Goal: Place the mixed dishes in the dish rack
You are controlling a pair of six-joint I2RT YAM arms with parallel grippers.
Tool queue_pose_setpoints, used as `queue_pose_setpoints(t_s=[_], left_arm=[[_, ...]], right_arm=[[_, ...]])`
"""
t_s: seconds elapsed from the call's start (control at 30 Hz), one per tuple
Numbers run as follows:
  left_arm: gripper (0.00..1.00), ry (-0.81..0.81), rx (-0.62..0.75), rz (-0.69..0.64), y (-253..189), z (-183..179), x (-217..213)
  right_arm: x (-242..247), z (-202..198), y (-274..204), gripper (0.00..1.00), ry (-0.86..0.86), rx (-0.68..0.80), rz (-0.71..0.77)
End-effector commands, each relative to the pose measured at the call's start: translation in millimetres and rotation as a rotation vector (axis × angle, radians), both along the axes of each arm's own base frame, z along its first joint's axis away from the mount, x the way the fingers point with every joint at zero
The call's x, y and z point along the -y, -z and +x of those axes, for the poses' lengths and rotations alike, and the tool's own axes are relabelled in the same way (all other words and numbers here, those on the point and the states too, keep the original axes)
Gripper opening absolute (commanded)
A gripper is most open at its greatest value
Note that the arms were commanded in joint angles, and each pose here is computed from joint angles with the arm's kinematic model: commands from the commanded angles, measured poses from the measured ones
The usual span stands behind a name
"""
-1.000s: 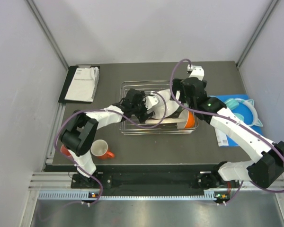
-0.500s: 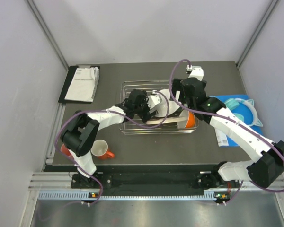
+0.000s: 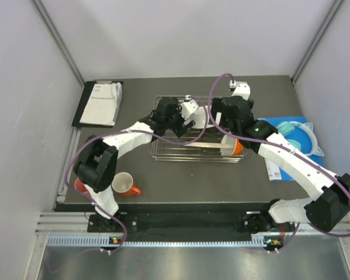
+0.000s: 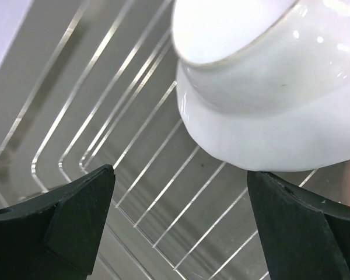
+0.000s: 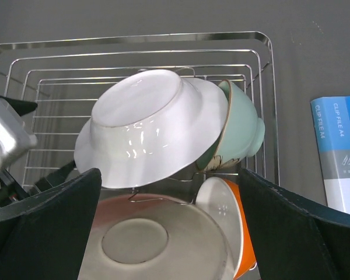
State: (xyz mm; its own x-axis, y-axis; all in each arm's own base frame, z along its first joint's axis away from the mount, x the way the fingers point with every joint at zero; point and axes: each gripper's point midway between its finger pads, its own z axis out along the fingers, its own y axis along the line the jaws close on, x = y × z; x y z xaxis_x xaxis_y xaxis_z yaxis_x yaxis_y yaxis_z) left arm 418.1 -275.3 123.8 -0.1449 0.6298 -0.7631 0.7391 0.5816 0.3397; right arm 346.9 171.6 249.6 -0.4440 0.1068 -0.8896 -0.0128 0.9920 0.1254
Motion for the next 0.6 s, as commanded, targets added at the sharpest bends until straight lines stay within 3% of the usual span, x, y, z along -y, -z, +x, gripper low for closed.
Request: queue_pose_setpoints(t_s=[0.0,0.57], left_arm=[[0.99,-0.043,0.165,-0.147,-76.4,29.0,8.8],[0.99,-0.058,0.185,-0.202,-113.7,42.9,19.6]], right_arm=[[-6.5,1.2,-26.4,1.00,-0.005,0.060,0.040],[-1.8,-3.3,-25.5,1.00,0.006,0.071,0.040]])
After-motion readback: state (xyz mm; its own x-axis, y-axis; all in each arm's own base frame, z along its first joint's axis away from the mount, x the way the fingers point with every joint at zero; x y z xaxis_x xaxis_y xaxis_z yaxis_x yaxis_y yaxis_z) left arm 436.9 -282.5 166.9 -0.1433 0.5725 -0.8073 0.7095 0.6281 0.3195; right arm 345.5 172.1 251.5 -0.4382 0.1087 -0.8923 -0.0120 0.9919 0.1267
